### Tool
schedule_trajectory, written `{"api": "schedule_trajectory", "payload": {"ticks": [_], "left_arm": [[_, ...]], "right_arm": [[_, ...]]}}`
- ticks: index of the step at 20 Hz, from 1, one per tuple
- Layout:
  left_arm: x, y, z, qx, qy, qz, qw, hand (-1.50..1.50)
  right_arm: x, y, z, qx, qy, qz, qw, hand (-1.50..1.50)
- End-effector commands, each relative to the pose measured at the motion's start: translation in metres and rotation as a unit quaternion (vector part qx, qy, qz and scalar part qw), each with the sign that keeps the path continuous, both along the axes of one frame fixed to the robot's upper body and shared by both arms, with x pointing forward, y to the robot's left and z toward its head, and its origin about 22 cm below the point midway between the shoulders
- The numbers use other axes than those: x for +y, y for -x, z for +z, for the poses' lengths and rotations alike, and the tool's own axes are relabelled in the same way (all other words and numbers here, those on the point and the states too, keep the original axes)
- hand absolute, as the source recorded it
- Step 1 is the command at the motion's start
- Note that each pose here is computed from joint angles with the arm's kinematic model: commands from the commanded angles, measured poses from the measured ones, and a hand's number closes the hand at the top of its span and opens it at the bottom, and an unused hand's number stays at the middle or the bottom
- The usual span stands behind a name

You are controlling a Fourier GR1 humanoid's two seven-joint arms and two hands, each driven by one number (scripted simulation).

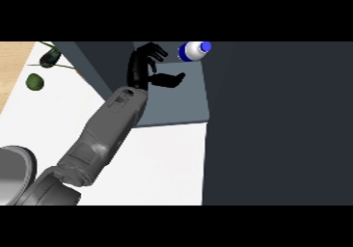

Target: Pick up the bottled water, place it into the cabinet and close the cabinet

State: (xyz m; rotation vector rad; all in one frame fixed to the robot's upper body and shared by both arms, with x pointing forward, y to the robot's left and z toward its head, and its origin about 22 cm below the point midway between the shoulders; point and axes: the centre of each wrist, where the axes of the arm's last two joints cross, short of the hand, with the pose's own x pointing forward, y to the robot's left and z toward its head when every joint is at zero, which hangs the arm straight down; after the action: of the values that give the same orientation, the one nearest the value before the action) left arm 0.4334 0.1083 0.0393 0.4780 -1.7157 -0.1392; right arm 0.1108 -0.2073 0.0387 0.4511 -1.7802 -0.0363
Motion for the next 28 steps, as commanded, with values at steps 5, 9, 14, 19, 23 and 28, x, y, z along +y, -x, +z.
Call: {"api": "schedule_trajectory", "payload": {"ticks": [5,9,14,19,23,28], "left_arm": [[0.026,-0.007,0.001,-0.003,-0.037,0.041,0.9985,-1.5],[0.035,-0.001,-0.013,0.008,-0.04,0.047,0.998,-1.5],[0.036,-0.009,0.002,0.015,-0.032,0.052,0.998,-1.5],[0.037,0.001,-0.016,-0.023,0.022,-0.005,0.9995,-1.5],[0.04,-0.01,0.007,-0.07,0.084,-0.035,0.9934,-1.5],[0.022,0.0,-0.008,-0.089,0.141,-0.089,0.9819,-1.5]], "right_arm": [[0.001,0.0,-0.008,-0.004,-0.002,0.007,1.0,-1.5],[0.009,0.001,0.0,-0.009,-0.003,-0.002,1.0,-1.5],[0.006,-0.001,-0.006,-0.008,0.0,0.006,1.0,-1.5],[0.014,-0.006,-0.002,-0.009,-0.007,-0.004,1.0,-1.5],[0.0,-0.005,-0.001,-0.009,0.009,-0.004,1.0,-1.5],[-0.001,0.002,-0.007,-0.004,0.018,-0.012,1.0,-1.5]]}}
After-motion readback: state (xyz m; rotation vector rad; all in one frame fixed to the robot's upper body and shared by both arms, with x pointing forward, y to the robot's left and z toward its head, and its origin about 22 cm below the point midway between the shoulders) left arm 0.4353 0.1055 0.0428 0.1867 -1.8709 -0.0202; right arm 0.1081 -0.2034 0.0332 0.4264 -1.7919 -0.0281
